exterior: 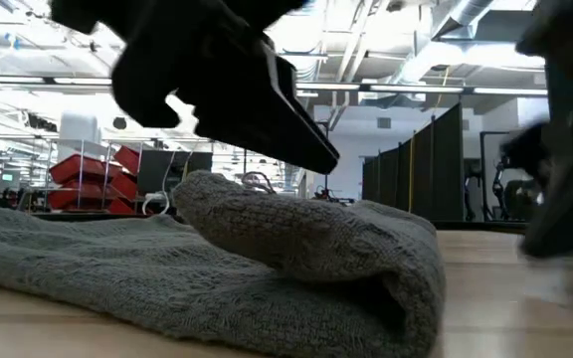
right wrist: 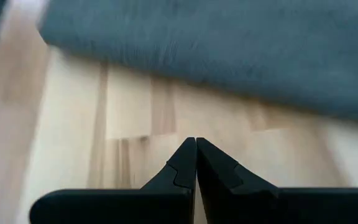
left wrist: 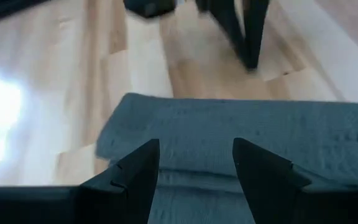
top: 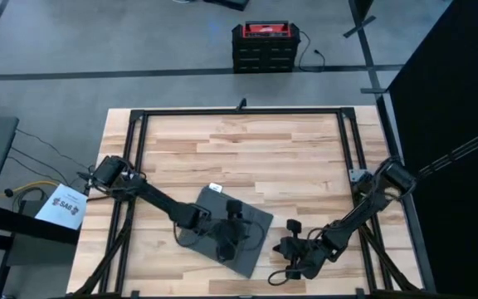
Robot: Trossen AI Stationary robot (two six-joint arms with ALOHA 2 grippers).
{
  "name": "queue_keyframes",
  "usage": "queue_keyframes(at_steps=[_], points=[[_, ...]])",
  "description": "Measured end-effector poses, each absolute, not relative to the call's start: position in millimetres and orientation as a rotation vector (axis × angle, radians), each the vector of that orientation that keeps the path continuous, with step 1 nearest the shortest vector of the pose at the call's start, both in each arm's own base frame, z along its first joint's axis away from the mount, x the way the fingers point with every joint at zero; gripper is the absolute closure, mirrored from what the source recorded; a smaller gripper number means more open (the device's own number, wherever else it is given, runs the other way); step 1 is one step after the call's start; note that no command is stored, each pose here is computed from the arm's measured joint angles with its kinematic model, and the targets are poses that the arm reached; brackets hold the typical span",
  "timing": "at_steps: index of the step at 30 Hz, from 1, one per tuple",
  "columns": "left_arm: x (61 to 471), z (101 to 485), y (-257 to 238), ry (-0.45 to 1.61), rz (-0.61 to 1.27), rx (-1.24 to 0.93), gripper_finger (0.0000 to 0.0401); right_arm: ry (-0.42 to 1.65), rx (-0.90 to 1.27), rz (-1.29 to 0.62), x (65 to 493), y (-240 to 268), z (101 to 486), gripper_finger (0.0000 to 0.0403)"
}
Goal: Roll towel
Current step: Roll the gray towel
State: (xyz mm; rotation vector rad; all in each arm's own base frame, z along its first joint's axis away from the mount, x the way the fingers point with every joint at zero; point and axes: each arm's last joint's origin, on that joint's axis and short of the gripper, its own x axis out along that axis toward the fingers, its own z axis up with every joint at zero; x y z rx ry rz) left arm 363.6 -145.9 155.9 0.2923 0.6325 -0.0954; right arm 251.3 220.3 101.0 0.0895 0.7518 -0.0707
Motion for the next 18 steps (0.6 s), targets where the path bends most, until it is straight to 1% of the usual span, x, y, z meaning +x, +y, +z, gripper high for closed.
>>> queue_keyframes(at_steps=[5, 10, 18], points=[[372.4, 149.4, -126.5, 0.663, -0.147, 0.243, 0.021, 0.728, 0.12, -0.081, 263.0, 220.2, 93.6, 0.0403], [373.3, 149.1, -124.9, 0.664, -0.17, 0.246, 0.021, 0.726, 0.155, -0.103, 269.3, 213.6, 93.7, 0.0403], [383.6, 108.9, -127.0, 0.682, -0.17, 0.258, 0.021, 0.735, 0.154, -0.136, 275.4, 204.2, 92.9, 0.0403]])
